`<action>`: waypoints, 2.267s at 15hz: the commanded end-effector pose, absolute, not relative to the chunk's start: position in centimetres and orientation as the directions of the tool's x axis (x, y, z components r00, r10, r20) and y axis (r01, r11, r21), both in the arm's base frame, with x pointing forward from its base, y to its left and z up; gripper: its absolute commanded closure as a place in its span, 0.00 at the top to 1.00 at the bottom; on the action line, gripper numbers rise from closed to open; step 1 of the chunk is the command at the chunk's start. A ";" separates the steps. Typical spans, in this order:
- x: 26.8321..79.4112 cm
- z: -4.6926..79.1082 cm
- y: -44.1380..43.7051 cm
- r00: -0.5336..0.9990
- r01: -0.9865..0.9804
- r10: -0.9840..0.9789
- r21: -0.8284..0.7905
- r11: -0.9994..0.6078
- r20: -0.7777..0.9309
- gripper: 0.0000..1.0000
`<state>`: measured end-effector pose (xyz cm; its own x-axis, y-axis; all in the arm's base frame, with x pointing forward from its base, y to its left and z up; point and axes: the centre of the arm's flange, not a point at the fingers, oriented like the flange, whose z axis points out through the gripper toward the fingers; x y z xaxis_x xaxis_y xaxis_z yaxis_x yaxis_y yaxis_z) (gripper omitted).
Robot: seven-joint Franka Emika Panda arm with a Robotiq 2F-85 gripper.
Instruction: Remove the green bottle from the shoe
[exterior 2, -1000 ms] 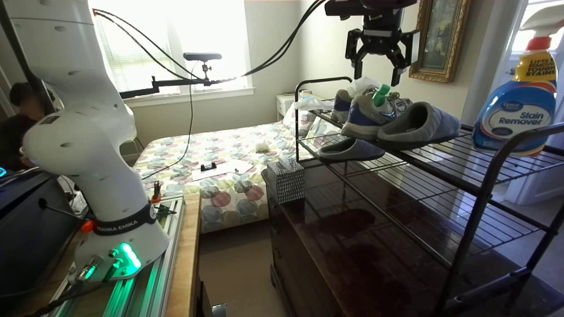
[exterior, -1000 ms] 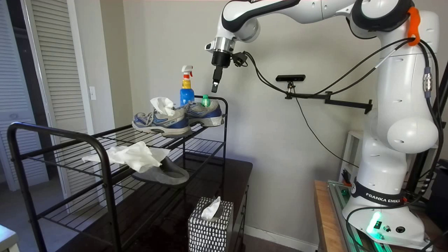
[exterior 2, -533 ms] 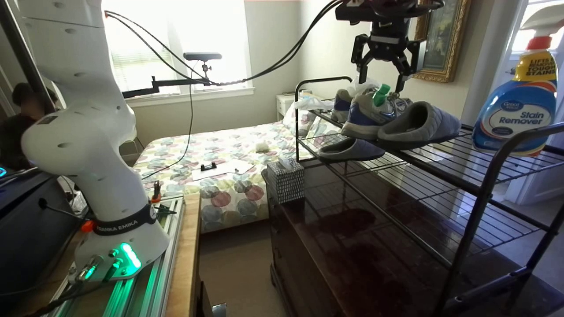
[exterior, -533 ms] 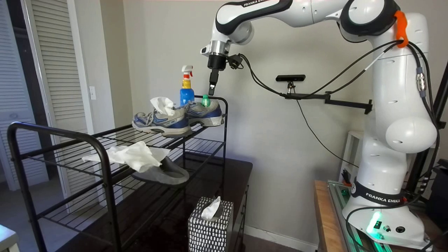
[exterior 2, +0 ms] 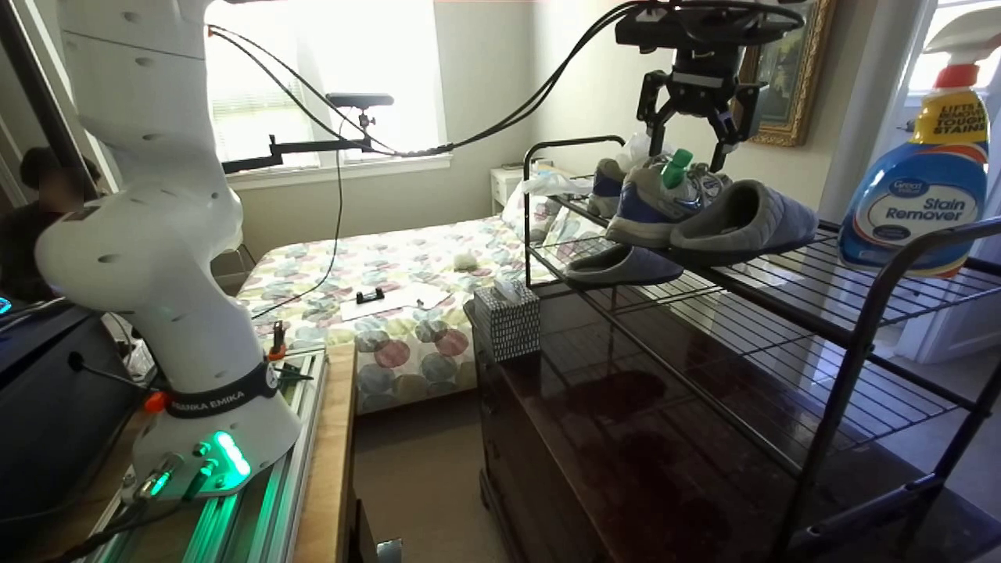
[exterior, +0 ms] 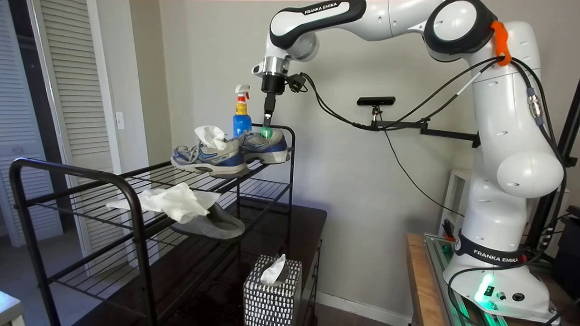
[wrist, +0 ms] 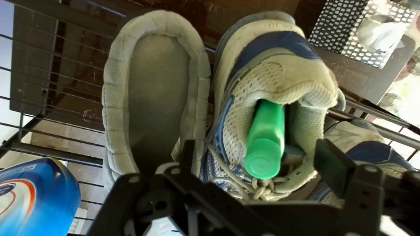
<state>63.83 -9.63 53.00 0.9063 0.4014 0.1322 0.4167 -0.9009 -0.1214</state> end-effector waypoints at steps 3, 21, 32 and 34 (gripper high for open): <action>65.5 53.7 -9.9 0.909 0.412 0.394 -0.155 -0.898 0.135 0.61; 62.3 60.2 -8.3 0.915 0.392 0.371 -0.133 -0.910 0.160 0.07; 54.9 64.8 -11.8 0.951 0.234 0.221 -0.033 -0.972 0.215 0.07; 53.3 64.0 -13.3 0.964 0.180 0.171 -0.029 -0.983 0.202 0.07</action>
<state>57.11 -12.10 65.66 0.9456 0.2451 0.2139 0.2608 -0.9642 -0.0483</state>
